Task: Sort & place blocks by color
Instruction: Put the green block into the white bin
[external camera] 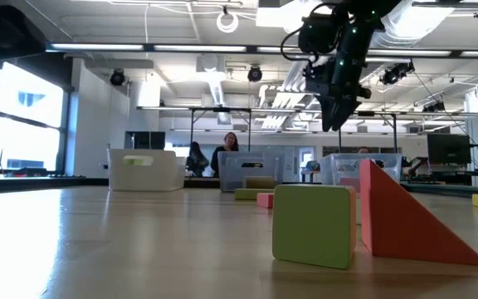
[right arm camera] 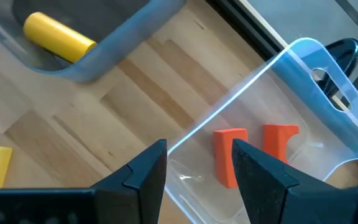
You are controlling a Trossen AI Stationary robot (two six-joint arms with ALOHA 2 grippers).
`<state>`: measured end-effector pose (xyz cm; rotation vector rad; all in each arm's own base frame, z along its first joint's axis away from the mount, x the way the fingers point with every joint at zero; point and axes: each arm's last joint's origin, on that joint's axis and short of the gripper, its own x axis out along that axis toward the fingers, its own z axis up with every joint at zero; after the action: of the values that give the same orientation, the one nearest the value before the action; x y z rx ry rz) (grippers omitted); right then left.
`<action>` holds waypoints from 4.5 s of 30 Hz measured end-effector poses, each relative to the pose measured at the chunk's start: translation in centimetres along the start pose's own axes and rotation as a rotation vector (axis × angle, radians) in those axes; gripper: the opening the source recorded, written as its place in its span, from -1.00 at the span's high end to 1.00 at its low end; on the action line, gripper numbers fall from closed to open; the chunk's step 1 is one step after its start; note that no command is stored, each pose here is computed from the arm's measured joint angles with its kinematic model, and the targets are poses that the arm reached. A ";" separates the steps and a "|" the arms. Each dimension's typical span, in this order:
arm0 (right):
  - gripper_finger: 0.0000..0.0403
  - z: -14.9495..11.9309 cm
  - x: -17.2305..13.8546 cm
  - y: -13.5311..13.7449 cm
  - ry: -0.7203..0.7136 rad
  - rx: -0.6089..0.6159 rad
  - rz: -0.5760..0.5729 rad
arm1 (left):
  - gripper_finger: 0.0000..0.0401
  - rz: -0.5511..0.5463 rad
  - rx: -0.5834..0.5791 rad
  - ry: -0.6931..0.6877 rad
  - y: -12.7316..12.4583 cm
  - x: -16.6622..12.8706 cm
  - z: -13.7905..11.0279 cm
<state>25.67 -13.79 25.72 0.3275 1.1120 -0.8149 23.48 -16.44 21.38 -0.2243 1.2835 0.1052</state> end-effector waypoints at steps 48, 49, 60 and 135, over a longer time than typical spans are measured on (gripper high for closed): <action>0.17 -0.3 -0.2 0.6 0.014 -0.026 0.006 | 0.48 0.157 0.080 0.184 0.1 7.3 0.3; 0.17 -0.3 -0.2 0.6 0.014 -0.028 0.006 | 0.48 0.162 0.084 0.178 0.1 7.3 0.3; 0.17 -0.8 -0.7 2.2 0.004 -0.117 0.031 | 0.48 0.202 0.102 0.135 1.6 6.6 1.7; 0.17 -4.9 -4.0 10.1 0.128 0.042 0.355 | 0.15 0.471 -0.271 0.072 38.9 -0.4 5.7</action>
<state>28.94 -2.30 25.54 0.6002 1.1150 -0.5082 20.83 22.70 19.12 -0.1541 1.3731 0.6813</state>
